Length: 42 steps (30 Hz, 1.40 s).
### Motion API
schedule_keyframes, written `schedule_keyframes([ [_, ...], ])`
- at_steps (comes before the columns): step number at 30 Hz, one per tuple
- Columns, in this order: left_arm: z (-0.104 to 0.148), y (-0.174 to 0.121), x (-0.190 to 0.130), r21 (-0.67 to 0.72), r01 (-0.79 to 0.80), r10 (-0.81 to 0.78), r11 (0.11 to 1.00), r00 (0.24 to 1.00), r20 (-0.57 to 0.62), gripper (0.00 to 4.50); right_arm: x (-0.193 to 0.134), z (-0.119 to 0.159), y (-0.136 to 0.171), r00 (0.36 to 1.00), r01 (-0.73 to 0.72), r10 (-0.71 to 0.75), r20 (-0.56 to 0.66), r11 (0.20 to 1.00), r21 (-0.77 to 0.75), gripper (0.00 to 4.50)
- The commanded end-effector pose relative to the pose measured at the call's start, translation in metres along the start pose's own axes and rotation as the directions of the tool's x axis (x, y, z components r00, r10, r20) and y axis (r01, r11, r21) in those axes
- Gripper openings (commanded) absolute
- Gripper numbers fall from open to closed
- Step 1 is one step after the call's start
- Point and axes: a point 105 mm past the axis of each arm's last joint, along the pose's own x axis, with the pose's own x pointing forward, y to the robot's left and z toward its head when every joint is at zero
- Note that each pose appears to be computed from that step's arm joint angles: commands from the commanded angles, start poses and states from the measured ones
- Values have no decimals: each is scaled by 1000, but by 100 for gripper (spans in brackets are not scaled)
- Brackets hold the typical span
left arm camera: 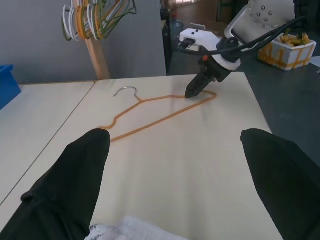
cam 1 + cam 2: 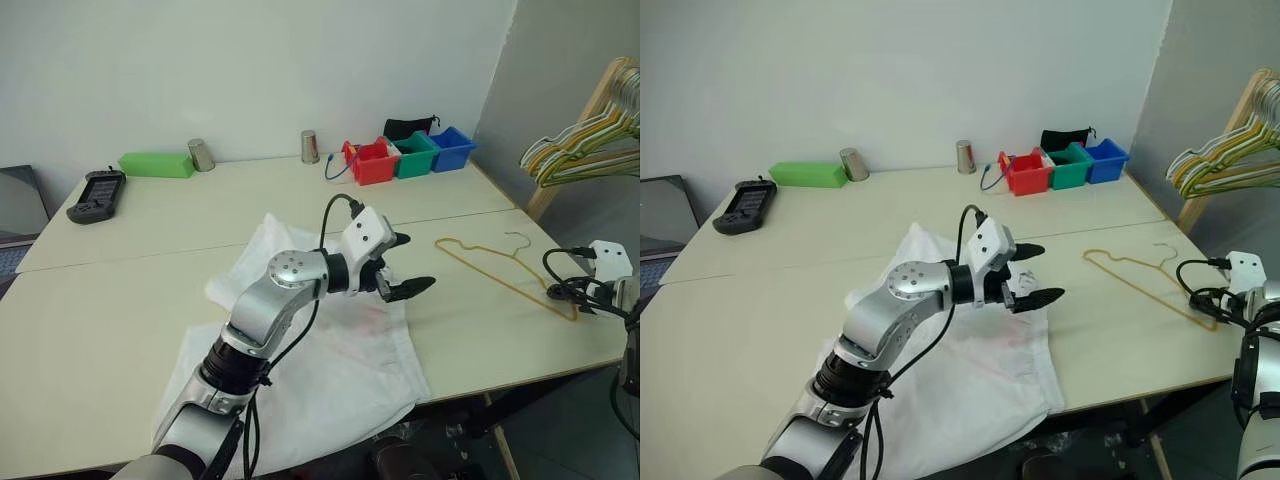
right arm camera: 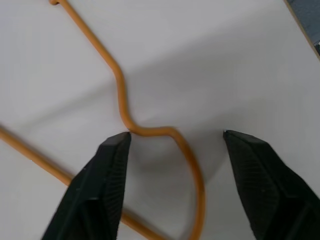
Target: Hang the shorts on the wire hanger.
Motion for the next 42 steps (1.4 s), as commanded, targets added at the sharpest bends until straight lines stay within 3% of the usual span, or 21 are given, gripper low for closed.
schedule_keyframes([
  [1,13,2,-3,35,-4,2,999,999,38,450,0,4,5,1000,-28,28,10,999,-19,216],
  [8,11,4,-4,34,-11,10,999,999,35,450,1,0,8,999,-50,50,-13,998,-37,51],
  [11,11,4,-4,31,-10,9,999,999,35,450,1,0,9,998,-59,58,-16,997,-53,1],
  [21,10,11,-8,32,-21,20,999,999,33,450,-7,16,14,992,-119,122,-6,954,-274,1],
  [24,20,51,-33,22,-147,146,989,988,41,450,-21,49,21,985,-97,157,66,834,-543,1],
  [26,25,78,-54,22,-231,230,973,972,41,450,-30,67,31,976,-81,191,107,768,-635,1],
  [33,34,126,-109,84,-360,361,929,933,3,450,-38,100,77,935,43,275,222,534,-844,1],
  [35,38,136,-120,96,-391,392,916,920,3,450,-39,104,96,912,3,339,232,559,-829,1],
  [39,45,147,-132,117,-408,411,905,912,4,450,-50,119,118,868,115,381,318,470,-875,1],
  [42,45,150,-134,132,-411,414,902,910,4,450,-55,125,127,849,150,397,350,455,-878,1],
])
